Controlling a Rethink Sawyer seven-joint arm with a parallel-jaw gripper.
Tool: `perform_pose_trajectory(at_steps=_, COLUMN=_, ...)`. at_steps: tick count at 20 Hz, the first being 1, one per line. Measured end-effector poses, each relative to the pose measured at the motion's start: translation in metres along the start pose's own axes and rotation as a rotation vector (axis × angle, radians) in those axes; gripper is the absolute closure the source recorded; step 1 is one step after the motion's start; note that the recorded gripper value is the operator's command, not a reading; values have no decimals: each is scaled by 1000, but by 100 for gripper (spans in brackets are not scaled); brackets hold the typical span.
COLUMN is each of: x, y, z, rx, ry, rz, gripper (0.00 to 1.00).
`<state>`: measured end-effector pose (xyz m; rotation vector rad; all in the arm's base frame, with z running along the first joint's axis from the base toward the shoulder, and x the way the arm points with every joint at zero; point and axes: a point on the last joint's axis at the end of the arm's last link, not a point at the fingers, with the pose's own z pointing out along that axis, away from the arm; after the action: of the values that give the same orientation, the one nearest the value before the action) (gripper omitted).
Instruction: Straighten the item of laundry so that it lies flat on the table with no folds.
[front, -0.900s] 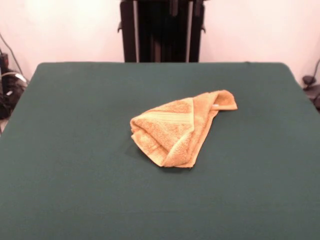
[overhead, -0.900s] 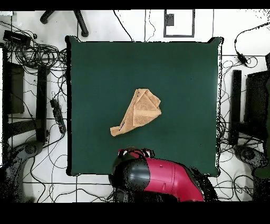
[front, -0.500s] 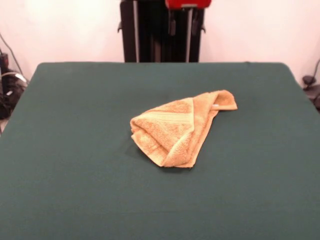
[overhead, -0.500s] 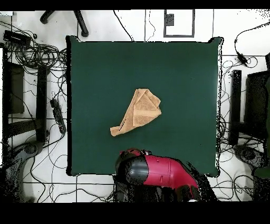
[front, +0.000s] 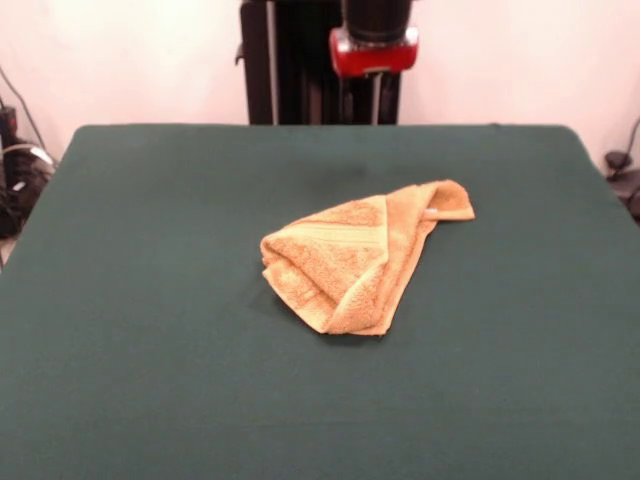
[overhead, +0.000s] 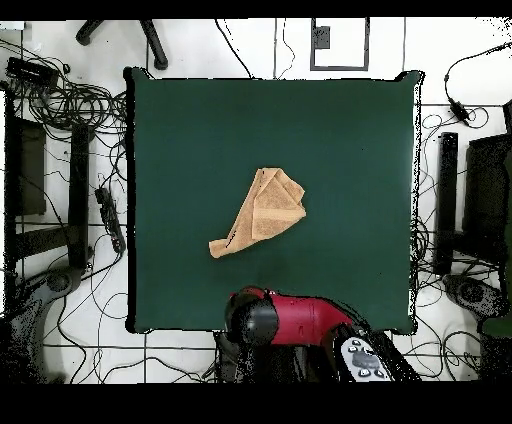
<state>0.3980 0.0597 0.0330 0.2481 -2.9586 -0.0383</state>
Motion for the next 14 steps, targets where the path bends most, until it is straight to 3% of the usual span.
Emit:
perform_pose_trajectory(at_steps=8, x=19, y=17, z=56, rx=-54, ry=20, rz=-79, gripper=0)
perform_pose_trajectory(at_steps=14, x=30, y=22, z=76, rx=-87, ry=55, rz=-102, gripper=0)
